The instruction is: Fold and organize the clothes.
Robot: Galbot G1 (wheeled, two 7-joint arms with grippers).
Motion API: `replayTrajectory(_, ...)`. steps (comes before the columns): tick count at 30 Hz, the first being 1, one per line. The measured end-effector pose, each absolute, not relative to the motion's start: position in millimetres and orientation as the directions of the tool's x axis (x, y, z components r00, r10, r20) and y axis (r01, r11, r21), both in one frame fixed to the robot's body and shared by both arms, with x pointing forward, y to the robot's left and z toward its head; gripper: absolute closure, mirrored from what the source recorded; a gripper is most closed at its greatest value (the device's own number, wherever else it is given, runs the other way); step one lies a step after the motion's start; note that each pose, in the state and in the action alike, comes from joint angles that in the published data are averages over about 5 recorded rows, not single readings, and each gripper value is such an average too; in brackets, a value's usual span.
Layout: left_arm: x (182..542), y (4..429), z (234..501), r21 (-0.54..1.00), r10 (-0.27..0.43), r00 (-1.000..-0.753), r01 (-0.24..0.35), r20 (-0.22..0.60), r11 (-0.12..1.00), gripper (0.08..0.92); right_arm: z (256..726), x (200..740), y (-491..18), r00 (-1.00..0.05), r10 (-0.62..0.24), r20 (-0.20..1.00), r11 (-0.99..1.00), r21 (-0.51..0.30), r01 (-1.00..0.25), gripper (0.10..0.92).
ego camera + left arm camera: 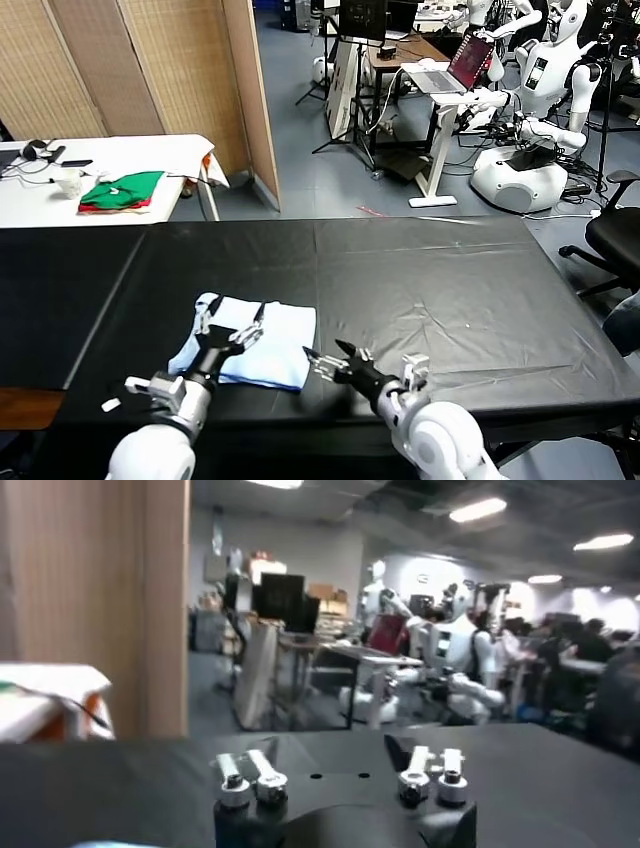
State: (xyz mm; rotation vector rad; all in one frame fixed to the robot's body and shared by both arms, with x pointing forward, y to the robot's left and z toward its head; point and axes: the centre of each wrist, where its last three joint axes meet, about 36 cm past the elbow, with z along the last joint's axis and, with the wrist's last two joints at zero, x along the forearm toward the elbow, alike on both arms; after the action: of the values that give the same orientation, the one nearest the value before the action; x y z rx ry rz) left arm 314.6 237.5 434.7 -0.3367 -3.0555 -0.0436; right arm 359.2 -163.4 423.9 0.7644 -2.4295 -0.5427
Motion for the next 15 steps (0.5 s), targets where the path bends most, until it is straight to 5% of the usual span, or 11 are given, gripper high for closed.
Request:
replayTrajectory(7,306.7,250.3,437.5,0.055,0.157,-0.985,0.161,0.07,0.985,0.093,407.5,374.9,-146.6,-0.666,-0.636,0.389,0.737,0.562,-0.375,0.173)
replayTrajectory(15,298.7,264.3,443.3,0.075,0.103,-0.993,0.107,0.055,0.991,0.092,397.0,381.1,-140.4,-0.656,-0.633,0.412,0.74,0.571,-0.355,0.492)
